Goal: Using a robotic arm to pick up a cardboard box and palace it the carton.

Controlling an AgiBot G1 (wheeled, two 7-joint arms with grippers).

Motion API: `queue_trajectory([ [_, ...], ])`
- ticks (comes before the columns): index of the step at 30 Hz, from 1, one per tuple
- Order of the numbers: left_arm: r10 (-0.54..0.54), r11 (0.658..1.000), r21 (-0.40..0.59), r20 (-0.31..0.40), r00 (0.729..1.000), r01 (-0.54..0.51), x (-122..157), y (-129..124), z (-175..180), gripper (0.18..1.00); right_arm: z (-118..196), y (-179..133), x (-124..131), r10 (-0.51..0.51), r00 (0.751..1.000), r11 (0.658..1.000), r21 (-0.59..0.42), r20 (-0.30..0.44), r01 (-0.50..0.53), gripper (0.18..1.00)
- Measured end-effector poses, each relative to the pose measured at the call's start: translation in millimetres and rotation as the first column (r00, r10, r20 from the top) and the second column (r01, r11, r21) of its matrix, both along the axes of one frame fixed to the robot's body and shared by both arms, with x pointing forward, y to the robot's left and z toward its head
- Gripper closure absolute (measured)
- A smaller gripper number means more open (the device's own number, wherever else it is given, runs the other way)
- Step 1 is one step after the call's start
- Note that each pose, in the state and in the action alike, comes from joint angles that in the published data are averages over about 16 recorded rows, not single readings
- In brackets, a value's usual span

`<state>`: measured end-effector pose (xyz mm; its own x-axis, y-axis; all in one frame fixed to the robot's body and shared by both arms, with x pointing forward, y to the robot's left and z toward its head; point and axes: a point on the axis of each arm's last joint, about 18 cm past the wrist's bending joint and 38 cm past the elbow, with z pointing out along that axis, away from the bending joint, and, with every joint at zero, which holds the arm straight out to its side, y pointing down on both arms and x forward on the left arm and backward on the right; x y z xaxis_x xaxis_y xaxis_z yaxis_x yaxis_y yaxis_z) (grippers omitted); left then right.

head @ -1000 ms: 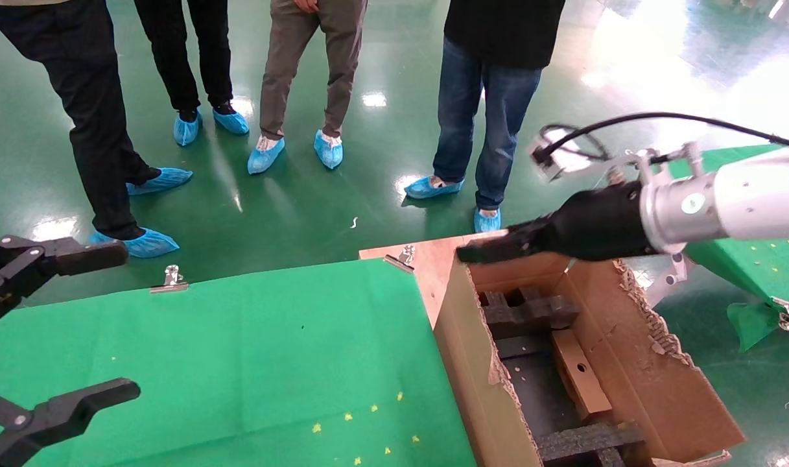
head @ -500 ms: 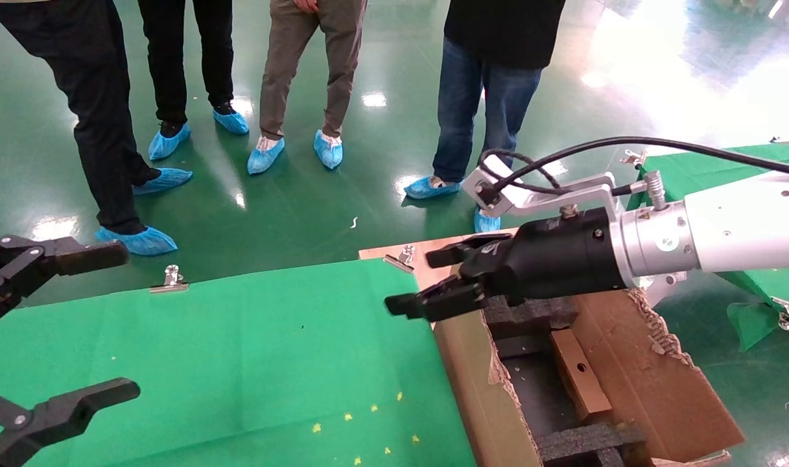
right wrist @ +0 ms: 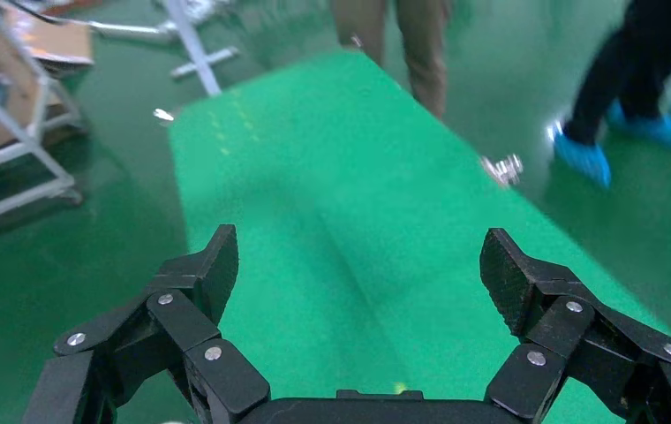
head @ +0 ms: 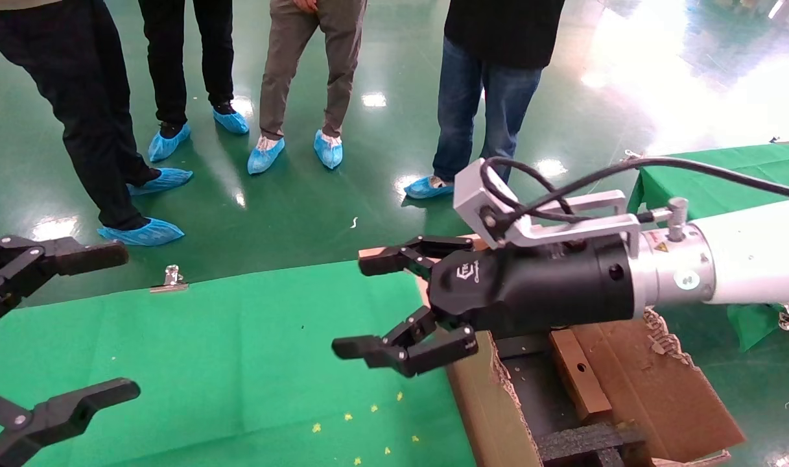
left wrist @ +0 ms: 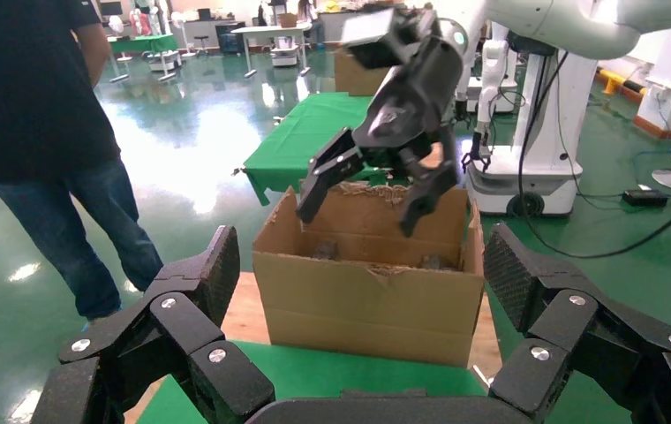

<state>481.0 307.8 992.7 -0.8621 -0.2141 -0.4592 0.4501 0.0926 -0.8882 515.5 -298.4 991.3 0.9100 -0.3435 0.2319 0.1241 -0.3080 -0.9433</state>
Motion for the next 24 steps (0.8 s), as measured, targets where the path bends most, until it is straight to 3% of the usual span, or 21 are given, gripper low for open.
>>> queue_trajectory([
  [5, 0.0, 1.0, 0.0, 0.0, 1.0, 0.0, 0, 0, 0, 0.183, 0, 2, -14, 0.1, 0.989, 0.994, 0.039, 0.107, -0.104, 0.178],
  [14, 0.0, 1.0, 0.0, 0.0, 1.0, 0.0, 0, 0, 0, 0.183, 1, -3, -37, 0.2, 0.937, 0.968, 0.092, 0.288, -0.235, 0.178],
  [24, 0.001, 1.0, 0.0, 0.0, 1.0, -0.001, 0, 0, 0, 0.183, 1, -7, -46, 0.22, 0.908, 0.954, 0.114, 0.357, -0.277, 0.178],
])
